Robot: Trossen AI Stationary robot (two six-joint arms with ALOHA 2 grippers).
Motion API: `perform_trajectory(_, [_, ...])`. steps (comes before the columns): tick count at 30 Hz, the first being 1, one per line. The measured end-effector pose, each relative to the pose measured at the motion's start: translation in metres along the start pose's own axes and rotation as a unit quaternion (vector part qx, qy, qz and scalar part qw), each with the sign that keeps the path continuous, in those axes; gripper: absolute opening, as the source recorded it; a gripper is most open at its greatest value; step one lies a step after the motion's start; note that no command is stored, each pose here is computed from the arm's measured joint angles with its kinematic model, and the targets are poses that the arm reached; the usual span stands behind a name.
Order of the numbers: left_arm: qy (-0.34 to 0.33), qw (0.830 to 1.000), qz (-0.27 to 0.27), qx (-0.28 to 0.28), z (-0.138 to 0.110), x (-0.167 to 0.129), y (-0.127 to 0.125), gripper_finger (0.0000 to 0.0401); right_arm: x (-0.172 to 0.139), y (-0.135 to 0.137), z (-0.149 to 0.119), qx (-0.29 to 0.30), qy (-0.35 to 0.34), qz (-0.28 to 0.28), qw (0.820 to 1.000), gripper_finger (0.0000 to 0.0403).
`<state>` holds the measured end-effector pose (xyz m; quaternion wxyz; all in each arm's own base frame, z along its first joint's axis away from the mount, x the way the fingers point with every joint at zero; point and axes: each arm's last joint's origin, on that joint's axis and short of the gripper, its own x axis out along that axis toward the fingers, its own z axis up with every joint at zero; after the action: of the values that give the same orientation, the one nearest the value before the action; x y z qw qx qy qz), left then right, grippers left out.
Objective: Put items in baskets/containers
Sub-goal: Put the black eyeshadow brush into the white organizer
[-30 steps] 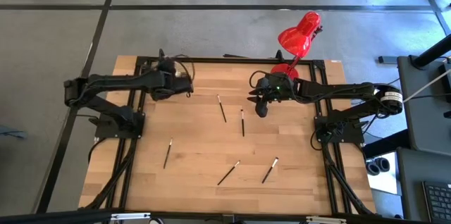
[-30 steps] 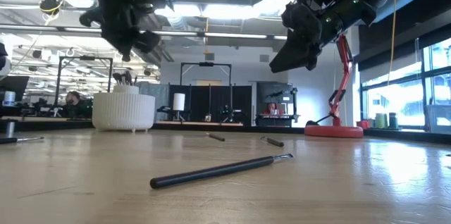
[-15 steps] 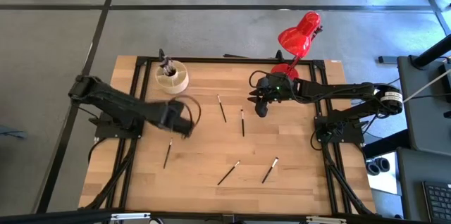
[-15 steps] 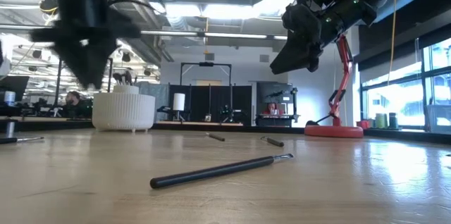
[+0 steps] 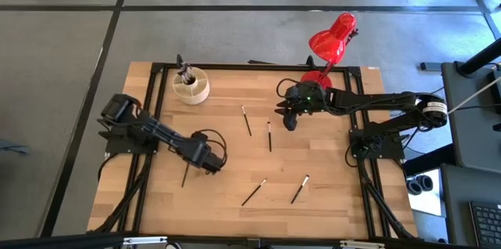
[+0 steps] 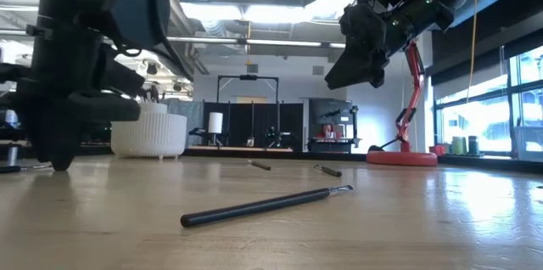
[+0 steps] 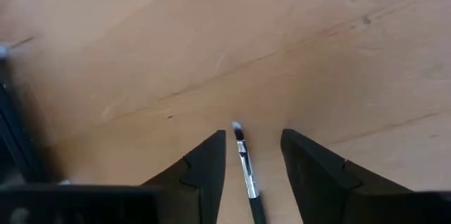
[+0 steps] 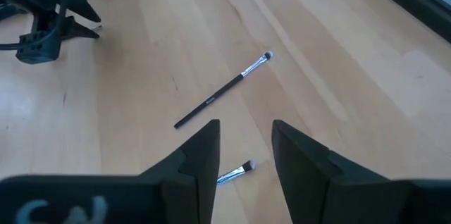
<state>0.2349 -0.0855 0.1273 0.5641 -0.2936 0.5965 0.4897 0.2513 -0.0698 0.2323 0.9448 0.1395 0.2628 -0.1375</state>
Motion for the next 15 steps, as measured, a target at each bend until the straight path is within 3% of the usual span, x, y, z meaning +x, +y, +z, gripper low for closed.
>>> perform_trajectory(5, [0.031,0.999,0.018,0.013,0.003,0.0,0.004,0.0102,0.0,0.0,0.0,0.001,0.0,0.0,1.0,0.0129])
perform_trajectory(10, [0.071,0.993,0.089,0.023,0.0,0.005,0.02,0.0032,0.0,0.0,0.0,0.001,0.0,0.0,1.0,0.0129])
perform_trajectory(15, [0.1,0.992,0.07,0.023,-0.003,0.02,0.027,0.0003,0.0,0.0,-0.001,-0.001,0.003,-0.001,1.0,0.0129])
